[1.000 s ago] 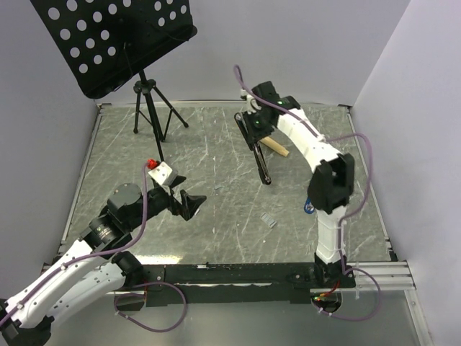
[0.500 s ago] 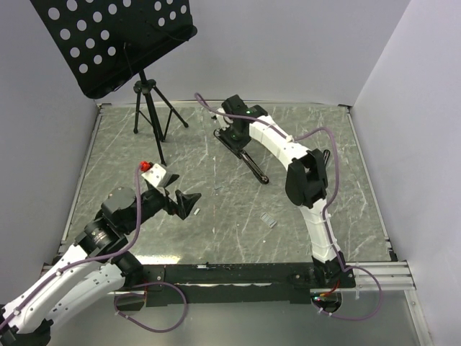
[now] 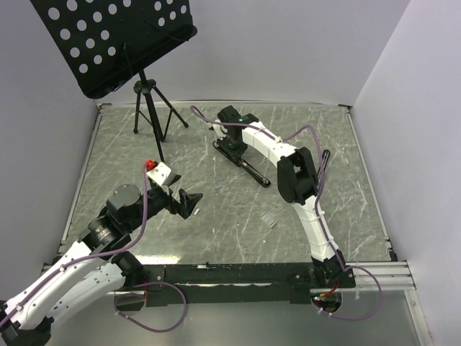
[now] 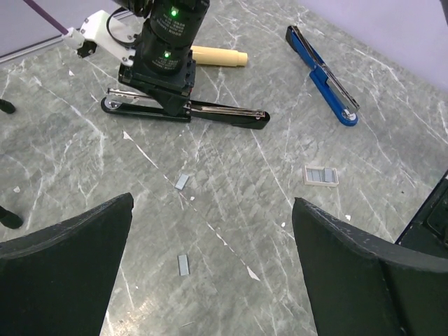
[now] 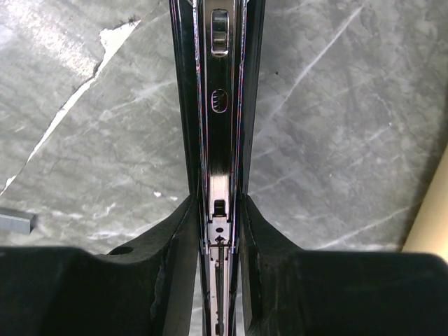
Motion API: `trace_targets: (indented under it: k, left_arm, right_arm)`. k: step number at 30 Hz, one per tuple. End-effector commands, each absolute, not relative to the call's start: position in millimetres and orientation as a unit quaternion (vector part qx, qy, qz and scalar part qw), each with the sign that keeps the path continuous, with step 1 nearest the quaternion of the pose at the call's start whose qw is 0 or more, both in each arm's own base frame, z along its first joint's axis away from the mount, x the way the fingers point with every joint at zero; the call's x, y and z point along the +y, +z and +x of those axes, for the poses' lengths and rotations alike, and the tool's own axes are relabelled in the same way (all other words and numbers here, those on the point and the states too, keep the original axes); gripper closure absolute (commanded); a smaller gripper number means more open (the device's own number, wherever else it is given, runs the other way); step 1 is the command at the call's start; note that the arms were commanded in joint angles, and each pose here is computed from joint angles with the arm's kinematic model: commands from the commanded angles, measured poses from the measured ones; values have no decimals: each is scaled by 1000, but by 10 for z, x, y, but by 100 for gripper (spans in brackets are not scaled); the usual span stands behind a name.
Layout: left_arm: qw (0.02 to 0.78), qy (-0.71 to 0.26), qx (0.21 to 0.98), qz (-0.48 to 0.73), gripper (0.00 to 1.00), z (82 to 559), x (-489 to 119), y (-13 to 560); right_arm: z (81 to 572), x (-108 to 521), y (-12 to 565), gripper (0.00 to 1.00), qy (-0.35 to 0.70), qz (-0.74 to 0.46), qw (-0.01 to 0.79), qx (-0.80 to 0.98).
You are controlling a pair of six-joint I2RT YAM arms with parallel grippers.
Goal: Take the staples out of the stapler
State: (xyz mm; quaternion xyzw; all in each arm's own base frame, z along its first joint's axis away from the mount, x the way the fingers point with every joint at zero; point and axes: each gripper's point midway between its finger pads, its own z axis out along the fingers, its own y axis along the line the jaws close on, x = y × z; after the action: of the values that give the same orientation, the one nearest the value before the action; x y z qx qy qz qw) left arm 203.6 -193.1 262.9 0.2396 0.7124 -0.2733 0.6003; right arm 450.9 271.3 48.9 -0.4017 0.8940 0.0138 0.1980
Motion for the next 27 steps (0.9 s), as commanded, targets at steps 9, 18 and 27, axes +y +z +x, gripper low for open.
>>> trace_targets:
  k: [9, 18, 27]
  left_arm:
    - [620, -265, 700, 236, 1, 2083, -1899, 2719]
    - [621, -248, 712, 213, 1, 2168, -1838, 2683]
    - [626, -195, 755, 22, 3, 2487, -1461, 2638]
  right_arm:
    - [4712, 2932, 646, 56, 15, -411, 253, 876]
    - [4594, 3053, 1162, 28, 76, -375, 304, 872]
    - [4183, 2979, 1849, 14, 150, -292, 367, 870]
